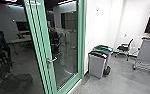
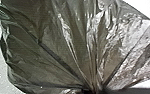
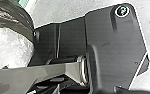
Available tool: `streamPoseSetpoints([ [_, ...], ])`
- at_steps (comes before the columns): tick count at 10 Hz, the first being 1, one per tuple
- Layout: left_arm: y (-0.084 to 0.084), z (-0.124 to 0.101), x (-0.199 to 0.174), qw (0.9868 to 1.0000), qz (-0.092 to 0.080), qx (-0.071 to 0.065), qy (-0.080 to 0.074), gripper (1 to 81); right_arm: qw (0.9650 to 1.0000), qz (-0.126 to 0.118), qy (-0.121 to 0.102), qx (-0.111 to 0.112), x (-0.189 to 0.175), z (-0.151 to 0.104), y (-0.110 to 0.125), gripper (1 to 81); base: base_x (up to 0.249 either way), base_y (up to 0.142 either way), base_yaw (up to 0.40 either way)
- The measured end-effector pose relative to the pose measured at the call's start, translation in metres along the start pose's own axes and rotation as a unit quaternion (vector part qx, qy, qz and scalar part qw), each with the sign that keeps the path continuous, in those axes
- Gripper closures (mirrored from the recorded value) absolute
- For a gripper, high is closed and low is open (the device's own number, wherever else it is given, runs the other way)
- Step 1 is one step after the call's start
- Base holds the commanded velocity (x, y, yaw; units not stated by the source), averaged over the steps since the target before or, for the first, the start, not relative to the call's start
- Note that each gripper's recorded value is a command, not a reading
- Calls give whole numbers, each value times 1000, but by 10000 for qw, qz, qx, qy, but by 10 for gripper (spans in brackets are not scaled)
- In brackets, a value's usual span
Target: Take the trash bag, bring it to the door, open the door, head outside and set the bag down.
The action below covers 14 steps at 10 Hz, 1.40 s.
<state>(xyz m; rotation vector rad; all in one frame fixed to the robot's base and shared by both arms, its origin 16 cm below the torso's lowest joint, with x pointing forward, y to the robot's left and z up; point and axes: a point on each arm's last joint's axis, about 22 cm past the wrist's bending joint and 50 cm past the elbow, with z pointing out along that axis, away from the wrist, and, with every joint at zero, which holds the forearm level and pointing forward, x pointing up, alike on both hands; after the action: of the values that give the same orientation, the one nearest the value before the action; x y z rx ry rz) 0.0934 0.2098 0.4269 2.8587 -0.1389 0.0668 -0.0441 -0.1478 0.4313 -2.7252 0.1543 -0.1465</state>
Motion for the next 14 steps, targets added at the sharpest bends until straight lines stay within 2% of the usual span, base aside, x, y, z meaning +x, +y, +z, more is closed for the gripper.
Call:
streamPoseSetpoints([
  [14, 0, 0, 1, 10000, 2, -1, 10, 811, 10000, 0, -13, -9, -1, 0, 0, 10, 165, 0, 0],
])
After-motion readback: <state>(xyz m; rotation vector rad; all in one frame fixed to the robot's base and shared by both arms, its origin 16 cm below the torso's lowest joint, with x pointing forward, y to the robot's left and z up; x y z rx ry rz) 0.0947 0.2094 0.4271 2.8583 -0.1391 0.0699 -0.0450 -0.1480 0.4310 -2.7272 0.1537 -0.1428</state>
